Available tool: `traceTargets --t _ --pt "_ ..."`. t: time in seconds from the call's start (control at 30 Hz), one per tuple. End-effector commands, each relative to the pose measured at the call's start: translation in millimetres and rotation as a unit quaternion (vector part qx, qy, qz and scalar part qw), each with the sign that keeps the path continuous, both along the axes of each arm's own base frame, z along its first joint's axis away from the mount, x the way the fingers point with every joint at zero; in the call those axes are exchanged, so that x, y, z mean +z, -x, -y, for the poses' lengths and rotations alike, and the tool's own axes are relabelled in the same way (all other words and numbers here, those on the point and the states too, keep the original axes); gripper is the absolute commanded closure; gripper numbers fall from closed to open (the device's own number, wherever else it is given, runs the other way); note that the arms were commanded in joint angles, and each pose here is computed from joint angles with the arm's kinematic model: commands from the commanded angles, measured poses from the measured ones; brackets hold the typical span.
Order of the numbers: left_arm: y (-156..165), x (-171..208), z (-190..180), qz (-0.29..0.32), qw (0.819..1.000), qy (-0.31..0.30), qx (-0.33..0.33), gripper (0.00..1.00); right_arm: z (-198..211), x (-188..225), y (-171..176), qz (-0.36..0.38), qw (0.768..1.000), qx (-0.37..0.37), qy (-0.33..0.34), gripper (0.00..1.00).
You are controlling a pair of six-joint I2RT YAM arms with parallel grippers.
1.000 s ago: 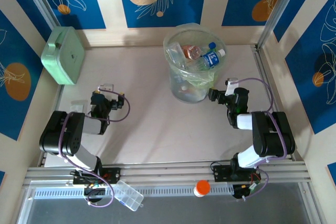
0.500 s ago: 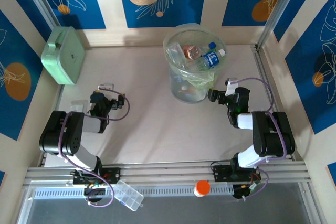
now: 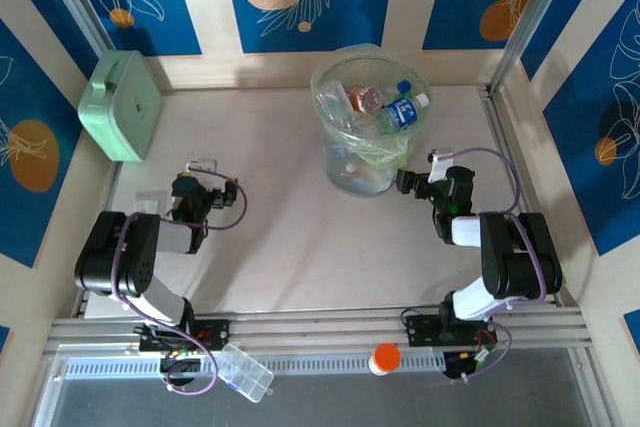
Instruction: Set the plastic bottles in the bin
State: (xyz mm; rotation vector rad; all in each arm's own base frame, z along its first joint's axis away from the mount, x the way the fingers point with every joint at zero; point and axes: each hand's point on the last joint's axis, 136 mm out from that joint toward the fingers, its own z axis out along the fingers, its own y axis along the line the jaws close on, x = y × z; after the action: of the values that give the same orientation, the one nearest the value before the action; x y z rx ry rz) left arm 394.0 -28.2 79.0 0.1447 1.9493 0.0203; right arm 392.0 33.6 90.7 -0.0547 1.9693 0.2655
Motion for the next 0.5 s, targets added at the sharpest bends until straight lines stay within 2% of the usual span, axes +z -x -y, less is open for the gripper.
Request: traceTargets --t 0.0,0.47 --pt "-3.3 12.3 -1.8 0.022 1.000 0.008 -0.002 0.01 -0.7 3.9 -3.5 0.007 1.000 0.005 0.004 0.01" --pt "-3.1 12.1 -2.1 0.021 1.000 0.008 -0.001 0.01 -0.1 4.1 -3.6 0.008 1.000 0.004 0.004 0.01"
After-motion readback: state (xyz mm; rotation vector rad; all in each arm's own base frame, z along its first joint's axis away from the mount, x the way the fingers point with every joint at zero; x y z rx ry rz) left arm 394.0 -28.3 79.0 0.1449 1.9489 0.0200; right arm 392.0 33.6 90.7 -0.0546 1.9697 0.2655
